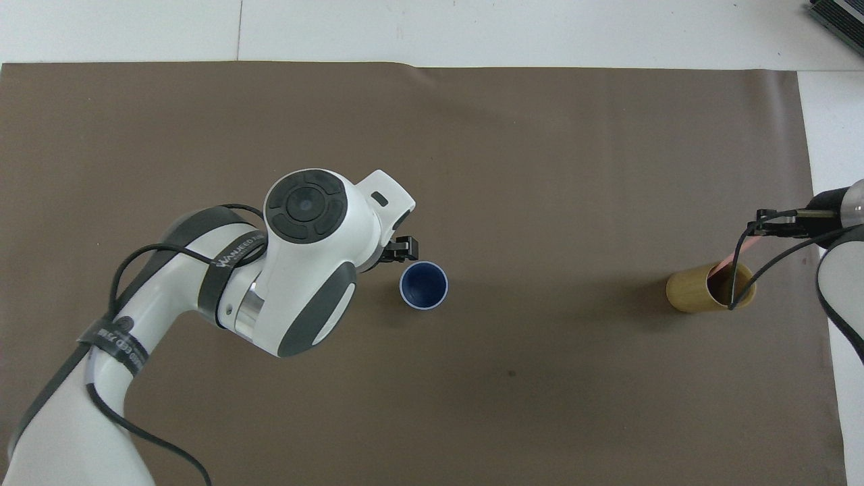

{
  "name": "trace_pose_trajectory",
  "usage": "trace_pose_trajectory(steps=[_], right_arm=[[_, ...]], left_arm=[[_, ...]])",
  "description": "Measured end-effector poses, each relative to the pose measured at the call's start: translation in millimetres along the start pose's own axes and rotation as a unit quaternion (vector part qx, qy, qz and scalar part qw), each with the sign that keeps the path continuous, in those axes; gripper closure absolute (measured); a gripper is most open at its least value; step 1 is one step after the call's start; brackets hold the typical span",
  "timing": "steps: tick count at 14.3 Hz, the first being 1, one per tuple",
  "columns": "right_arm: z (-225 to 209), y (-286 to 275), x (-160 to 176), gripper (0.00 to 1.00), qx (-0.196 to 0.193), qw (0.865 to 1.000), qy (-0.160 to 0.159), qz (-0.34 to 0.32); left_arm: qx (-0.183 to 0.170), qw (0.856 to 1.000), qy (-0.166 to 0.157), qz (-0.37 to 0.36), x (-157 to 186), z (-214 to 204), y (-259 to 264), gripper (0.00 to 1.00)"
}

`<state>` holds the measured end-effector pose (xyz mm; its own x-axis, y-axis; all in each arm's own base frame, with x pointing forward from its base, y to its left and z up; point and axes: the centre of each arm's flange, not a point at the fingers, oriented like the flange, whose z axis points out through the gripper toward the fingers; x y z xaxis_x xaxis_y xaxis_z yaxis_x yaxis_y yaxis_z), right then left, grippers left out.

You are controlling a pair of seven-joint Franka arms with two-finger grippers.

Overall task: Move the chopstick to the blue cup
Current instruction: 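Grasp the pink stick with the right gripper while the left gripper withdraws, then lift the pink stick from the tan cup and carry it over the blue cup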

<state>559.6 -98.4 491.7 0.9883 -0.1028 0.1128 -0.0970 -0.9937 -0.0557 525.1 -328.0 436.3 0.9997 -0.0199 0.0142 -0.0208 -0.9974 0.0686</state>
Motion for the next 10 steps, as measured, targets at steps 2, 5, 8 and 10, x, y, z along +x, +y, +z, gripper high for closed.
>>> trace_pose_trajectory(steps=[2,5,8,10], right_arm=[[-20.9,-1.1,3.7,0.9,0.0,1.0,0.005,-0.001],[-69.8,-4.1,0.5,0.9,0.001,1.0,0.012,0.004],[-117.9,-11.9,-6.6,0.9,0.002,0.998,0.044,0.041],[-135.1,-22.5,-12.2,0.9,0.005,0.996,0.054,0.076]], left_arm=[[0.004,1.0,0.006,-0.008,18.0,-30.2,-53.5,0.0],[0.014,1.0,-0.005,0.019,35.7,-62.4,-145.6,0.0],[0.016,0.998,-0.002,0.057,38.6,-92.1,-208.5,0.0],[0.017,0.998,0.002,0.062,36.5,-121.3,-231.4,0.0]])
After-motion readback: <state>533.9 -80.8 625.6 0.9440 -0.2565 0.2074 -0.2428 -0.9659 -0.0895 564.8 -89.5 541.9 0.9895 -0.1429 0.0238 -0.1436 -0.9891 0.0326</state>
